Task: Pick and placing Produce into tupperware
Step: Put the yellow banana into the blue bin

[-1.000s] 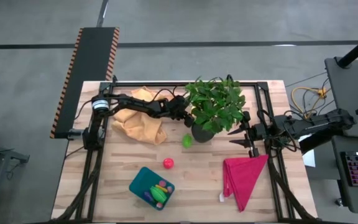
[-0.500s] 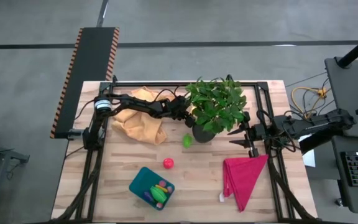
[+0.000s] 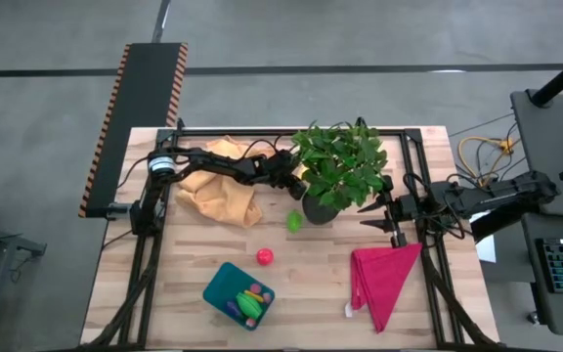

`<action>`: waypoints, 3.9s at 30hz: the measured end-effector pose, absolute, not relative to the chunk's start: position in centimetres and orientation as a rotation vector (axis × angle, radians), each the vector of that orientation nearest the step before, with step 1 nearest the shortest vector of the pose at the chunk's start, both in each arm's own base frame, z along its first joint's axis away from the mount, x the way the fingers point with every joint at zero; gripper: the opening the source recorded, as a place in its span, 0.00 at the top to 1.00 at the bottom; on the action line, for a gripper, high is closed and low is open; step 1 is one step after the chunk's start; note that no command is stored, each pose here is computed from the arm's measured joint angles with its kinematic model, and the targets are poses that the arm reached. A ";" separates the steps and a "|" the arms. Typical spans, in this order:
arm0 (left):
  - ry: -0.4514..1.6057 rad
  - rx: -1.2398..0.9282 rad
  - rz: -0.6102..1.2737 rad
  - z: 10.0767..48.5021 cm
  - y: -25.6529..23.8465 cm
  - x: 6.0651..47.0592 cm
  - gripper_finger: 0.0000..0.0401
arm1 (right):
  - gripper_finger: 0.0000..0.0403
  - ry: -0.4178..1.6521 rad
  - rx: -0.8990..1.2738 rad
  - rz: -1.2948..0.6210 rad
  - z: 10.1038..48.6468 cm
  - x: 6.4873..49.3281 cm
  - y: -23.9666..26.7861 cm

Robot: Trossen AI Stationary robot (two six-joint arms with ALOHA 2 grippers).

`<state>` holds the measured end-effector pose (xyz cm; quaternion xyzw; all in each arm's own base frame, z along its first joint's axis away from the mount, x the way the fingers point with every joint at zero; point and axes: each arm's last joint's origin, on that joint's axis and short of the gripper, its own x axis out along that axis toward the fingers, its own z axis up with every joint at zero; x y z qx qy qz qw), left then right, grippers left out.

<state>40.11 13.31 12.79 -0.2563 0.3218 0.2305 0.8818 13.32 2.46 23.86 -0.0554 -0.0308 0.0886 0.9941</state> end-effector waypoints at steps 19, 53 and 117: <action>0.798 -0.452 0.443 15.5 12.5 38.3 0.72 | 0.73 -0.063 -0.108 0.178 23.9 13.3 2.5; 0.814 -0.476 0.335 30.6 -5.4 25.7 0.70 | 0.74 -0.077 -0.107 0.176 24.0 13.3 2.5; 1.101 -0.819 0.503 22.3 -21.7 24.4 0.56 | 0.78 -0.049 -0.048 0.180 23.8 13.3 2.5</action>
